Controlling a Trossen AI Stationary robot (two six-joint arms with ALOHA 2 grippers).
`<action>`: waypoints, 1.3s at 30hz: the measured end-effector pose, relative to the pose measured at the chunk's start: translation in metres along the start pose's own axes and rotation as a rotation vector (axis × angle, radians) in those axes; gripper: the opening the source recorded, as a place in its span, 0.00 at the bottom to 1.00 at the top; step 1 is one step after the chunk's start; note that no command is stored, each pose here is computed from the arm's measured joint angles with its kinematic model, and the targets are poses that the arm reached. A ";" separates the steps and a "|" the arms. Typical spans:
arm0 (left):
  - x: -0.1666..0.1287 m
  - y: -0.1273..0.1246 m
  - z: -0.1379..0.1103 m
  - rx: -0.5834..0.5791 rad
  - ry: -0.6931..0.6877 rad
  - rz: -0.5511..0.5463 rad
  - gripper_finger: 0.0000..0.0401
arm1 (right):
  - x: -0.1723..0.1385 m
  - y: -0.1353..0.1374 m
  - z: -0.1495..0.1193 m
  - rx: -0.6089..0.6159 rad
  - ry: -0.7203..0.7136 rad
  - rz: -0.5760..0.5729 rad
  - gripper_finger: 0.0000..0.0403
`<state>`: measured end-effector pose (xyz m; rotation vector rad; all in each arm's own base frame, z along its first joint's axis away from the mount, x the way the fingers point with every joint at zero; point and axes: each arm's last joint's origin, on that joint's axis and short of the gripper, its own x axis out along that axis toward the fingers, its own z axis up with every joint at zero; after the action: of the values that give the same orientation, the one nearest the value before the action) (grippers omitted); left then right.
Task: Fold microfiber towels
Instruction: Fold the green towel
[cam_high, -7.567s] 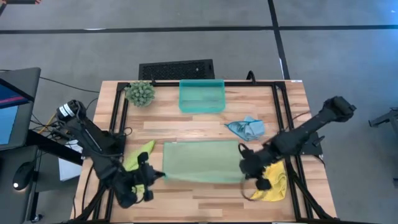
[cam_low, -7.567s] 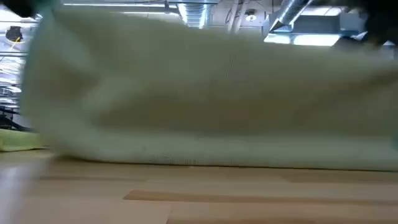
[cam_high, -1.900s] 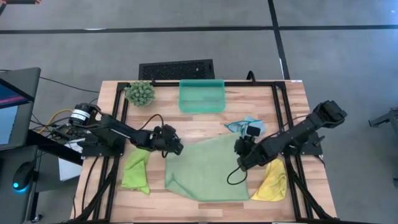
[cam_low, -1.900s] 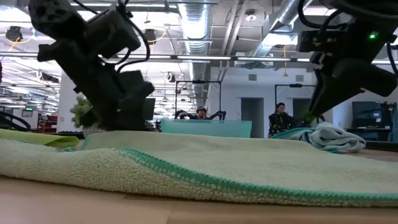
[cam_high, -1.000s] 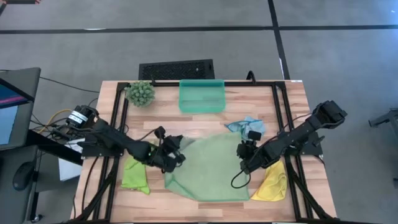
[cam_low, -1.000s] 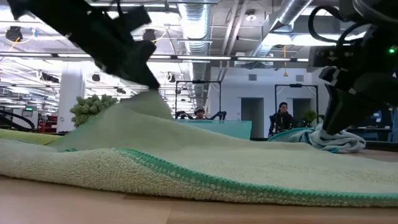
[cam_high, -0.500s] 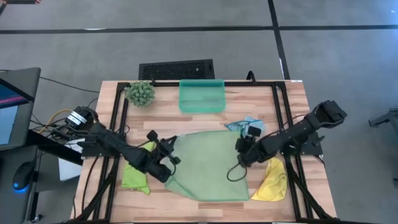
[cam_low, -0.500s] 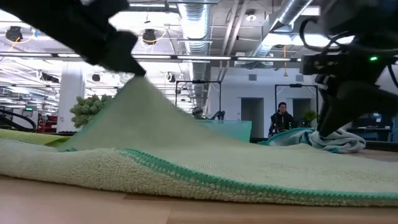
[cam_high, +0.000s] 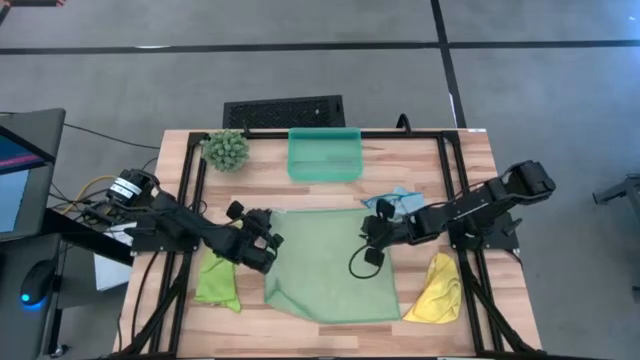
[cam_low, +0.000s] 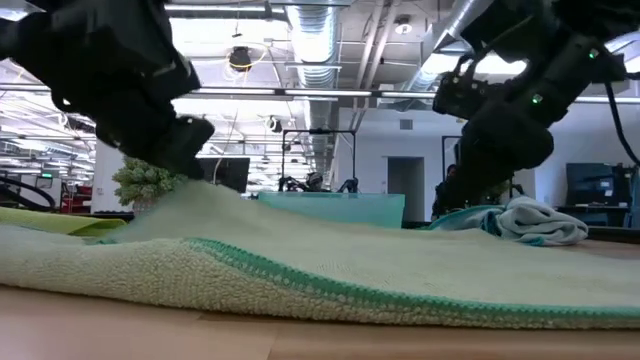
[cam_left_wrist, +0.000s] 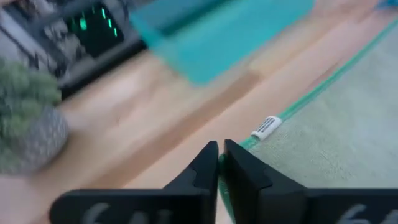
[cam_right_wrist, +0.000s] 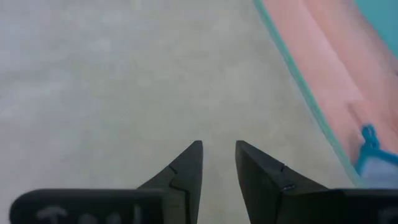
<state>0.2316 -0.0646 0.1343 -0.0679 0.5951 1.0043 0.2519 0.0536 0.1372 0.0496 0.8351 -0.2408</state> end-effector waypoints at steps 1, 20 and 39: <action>0.002 0.002 -0.001 -0.005 0.032 0.007 0.10 | 0.001 0.000 -0.001 0.005 -0.021 0.005 0.29; 0.056 -0.005 0.028 0.022 0.202 -0.311 0.38 | 0.014 -0.037 0.011 0.001 -0.127 -0.019 0.28; 0.077 0.019 0.046 0.054 0.193 -0.201 0.12 | 0.034 -0.067 0.009 0.026 -0.068 0.153 0.03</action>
<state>0.2667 0.0199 0.1388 -0.1755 0.7755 0.7910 0.2650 -0.0197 0.1220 0.1283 0.7561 -0.1086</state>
